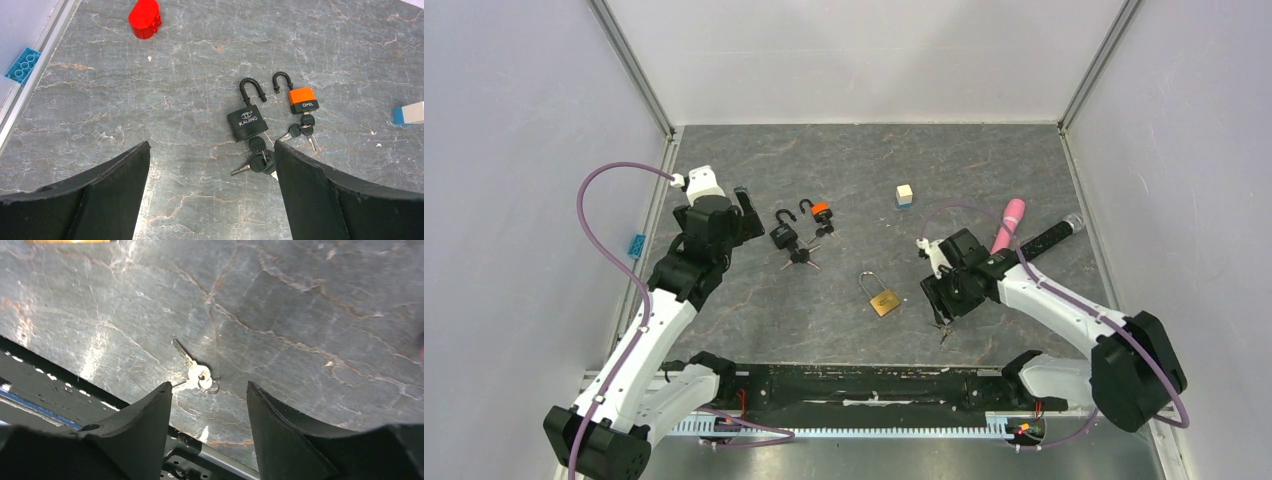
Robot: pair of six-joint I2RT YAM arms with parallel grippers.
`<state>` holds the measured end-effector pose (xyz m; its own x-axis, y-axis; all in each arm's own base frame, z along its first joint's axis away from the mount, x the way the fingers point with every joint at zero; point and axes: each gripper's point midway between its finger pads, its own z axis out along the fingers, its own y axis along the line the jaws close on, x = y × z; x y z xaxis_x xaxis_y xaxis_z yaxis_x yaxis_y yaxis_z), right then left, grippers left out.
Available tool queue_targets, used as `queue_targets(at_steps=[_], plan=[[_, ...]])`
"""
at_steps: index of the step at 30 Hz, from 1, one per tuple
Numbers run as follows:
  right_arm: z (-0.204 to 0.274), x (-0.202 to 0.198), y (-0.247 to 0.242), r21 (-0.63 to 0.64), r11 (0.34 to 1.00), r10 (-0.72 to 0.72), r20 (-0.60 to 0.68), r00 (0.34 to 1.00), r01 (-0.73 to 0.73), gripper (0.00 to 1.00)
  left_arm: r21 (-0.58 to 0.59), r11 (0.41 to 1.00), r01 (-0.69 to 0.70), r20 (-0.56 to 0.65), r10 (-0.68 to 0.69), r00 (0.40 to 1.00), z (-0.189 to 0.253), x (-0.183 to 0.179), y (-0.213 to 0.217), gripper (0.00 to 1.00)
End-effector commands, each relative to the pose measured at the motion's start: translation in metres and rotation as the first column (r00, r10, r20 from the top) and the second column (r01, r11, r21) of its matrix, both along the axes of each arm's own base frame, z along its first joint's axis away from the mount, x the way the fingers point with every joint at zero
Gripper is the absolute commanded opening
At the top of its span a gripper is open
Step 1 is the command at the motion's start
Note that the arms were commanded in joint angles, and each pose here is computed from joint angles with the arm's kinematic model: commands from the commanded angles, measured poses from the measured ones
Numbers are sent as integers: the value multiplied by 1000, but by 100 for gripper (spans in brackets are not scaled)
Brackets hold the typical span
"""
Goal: Unlock with the key
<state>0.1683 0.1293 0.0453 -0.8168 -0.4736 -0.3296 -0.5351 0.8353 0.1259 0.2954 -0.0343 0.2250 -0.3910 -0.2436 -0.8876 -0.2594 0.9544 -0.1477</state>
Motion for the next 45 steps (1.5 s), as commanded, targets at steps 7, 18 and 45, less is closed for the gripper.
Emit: queue_targets(at_steps=[7, 18, 45], plan=[[-27, -12, 0, -130, 986, 96, -67, 993, -104, 59, 45, 999, -10, 28, 9, 1000, 5, 5, 5, 97], [-56, -40, -5, -236, 966, 79, -124, 989, -106, 37, 42, 999, -7, 25, 6, 1000, 4, 5, 4, 97], [11, 14, 96, 300, 952, -17, 240, 971, -58, 0, -500, 778, 380, 4, -437, 899, -22, -27, -127, 96]])
